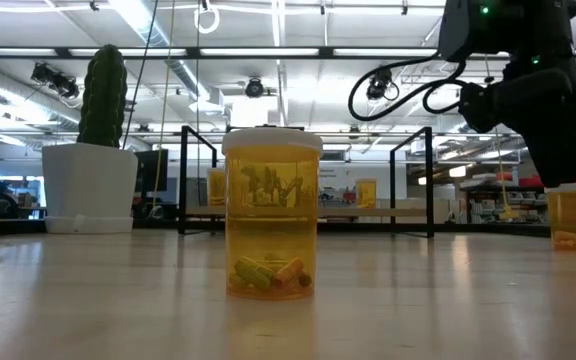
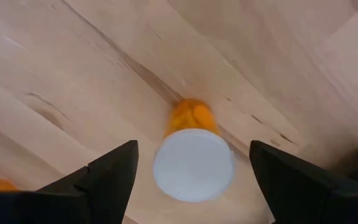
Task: Pick and place medicine bottles onto shelf by color
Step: Put the orange pill bottle on the shelf
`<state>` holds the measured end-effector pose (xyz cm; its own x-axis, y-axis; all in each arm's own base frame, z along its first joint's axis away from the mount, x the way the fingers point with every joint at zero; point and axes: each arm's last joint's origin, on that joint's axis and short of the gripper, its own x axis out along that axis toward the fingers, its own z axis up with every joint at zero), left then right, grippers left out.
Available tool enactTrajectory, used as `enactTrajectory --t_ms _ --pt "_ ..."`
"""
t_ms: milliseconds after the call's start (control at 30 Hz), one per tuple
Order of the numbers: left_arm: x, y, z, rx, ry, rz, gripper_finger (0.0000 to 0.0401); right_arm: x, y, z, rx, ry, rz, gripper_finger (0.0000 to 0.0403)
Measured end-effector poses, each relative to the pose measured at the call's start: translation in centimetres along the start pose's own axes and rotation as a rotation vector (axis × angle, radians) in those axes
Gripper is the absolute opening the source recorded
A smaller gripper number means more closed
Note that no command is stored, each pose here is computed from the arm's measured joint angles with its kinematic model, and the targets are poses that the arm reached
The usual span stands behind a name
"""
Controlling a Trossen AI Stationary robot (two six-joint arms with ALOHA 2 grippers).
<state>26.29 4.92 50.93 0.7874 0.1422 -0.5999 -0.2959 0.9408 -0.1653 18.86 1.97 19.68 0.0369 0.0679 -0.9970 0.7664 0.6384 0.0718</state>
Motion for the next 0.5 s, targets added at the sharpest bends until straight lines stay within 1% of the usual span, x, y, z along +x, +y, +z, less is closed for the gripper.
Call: enactTrajectory --t_ms 233,500 --pt "0.00 -0.18 -0.04 0.003 0.001 -0.005 0.0185 0.01 0.02 -0.03 0.020 0.009 0.005 0.0316" --pt "0.02 -0.18 -0.04 0.012 0.001 -0.004 0.0182 0.01 0.04 -0.07 0.075 0.025 0.014 0.0314"
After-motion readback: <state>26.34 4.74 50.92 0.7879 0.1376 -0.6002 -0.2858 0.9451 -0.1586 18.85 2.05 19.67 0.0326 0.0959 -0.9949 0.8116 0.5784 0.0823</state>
